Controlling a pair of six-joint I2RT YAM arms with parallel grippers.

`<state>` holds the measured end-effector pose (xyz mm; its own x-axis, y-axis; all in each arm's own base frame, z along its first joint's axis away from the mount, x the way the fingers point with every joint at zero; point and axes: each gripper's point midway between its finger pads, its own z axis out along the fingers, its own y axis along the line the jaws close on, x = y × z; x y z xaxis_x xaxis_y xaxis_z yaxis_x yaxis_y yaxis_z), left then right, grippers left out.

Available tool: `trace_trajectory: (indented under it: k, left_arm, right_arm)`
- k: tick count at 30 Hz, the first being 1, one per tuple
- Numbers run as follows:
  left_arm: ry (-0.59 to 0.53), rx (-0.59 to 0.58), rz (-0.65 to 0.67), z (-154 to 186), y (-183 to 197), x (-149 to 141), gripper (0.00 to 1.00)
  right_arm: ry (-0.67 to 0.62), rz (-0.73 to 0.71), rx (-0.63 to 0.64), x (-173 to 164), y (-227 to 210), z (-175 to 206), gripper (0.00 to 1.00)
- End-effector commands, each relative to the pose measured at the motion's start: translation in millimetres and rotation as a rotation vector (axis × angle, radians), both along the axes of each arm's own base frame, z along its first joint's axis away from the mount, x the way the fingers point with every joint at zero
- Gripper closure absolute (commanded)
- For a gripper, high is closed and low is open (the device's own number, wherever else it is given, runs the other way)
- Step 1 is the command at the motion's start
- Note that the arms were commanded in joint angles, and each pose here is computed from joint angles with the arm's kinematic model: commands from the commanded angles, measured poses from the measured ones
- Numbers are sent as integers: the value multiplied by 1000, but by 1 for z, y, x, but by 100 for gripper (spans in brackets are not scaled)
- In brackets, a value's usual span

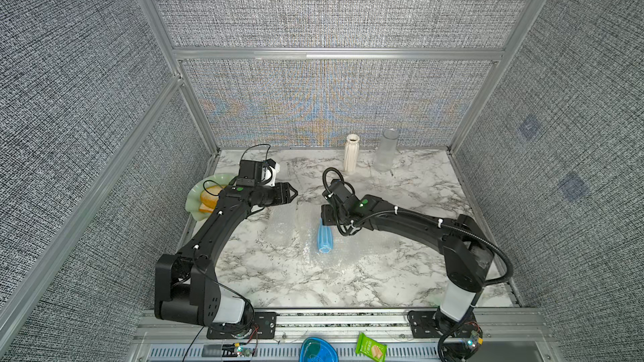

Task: Unwrap the vase from the bubble wrap
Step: Unwrap the bubble wrap, then pick up the vase from the bubble wrap.

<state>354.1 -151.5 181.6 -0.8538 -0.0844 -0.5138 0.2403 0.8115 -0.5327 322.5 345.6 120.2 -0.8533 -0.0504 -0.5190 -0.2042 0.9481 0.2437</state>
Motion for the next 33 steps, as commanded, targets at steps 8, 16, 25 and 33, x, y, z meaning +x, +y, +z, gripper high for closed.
trace_trajectory:
  k: [8, 16, 25, 33]
  left_arm:
    - [-36, 34, -64, -2, -2, -17, 31]
    - [-87, 57, -117, -5, -9, -31, 0]
    - [-152, 83, -85, 5, -3, -31, 0]
    - [-155, 86, -75, 6, -1, -32, 0]
  right_arm:
    - [201, -48, -59, 2, 9, -42, 39]
    - [261, -48, -73, 11, 21, -60, 39]
    - [310, -64, -96, 20, 21, -79, 40]
    - [336, -65, -117, 24, 22, -89, 52]
